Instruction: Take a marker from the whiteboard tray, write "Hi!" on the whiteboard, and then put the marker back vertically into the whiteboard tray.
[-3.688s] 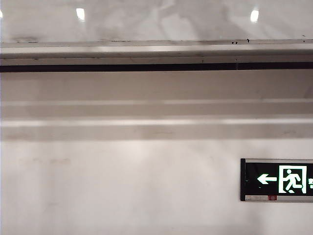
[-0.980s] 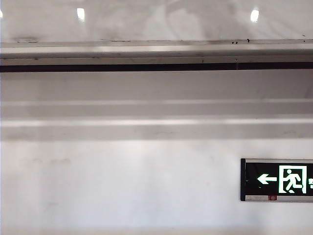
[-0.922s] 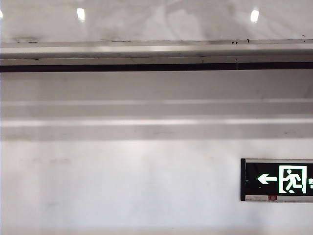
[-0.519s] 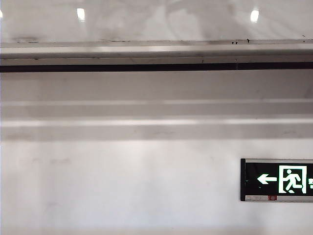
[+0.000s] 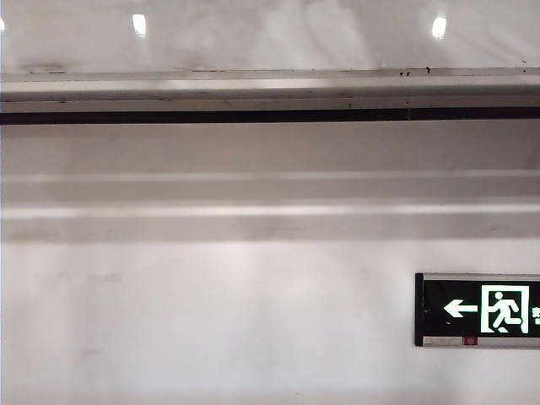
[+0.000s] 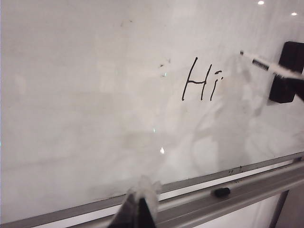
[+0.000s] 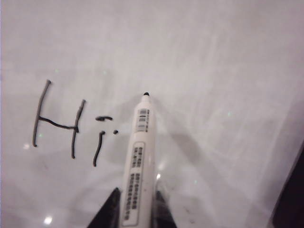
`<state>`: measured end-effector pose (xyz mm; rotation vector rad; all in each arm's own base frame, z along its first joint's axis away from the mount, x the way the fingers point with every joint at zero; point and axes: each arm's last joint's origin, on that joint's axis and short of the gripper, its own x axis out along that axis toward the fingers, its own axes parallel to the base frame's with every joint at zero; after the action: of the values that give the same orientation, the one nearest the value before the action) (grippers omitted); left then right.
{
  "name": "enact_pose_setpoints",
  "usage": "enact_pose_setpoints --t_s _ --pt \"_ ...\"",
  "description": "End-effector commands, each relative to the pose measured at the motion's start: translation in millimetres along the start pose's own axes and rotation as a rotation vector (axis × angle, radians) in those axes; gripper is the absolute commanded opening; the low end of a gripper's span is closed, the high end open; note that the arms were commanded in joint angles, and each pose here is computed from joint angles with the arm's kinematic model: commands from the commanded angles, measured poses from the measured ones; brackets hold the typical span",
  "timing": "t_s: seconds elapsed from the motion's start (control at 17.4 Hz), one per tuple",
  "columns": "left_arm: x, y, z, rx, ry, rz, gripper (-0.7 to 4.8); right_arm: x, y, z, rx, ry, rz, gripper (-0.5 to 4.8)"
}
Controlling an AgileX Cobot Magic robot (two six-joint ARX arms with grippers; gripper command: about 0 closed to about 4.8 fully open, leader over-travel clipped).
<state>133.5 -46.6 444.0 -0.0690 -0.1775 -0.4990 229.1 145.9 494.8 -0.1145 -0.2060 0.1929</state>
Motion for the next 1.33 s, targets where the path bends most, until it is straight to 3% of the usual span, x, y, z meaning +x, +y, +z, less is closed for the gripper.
enact_pose_setpoints --t_s 0.06,1.33 --pt "-1 -0.8 3 0.001 -0.016 -0.009 -0.06 3 -3 0 0.002 -0.015 -0.013 -0.01" --pt "-1 -0.8 3 0.001 -0.016 -0.008 -0.06 10 5 -31 -0.052 0.231 -0.001 -0.01"
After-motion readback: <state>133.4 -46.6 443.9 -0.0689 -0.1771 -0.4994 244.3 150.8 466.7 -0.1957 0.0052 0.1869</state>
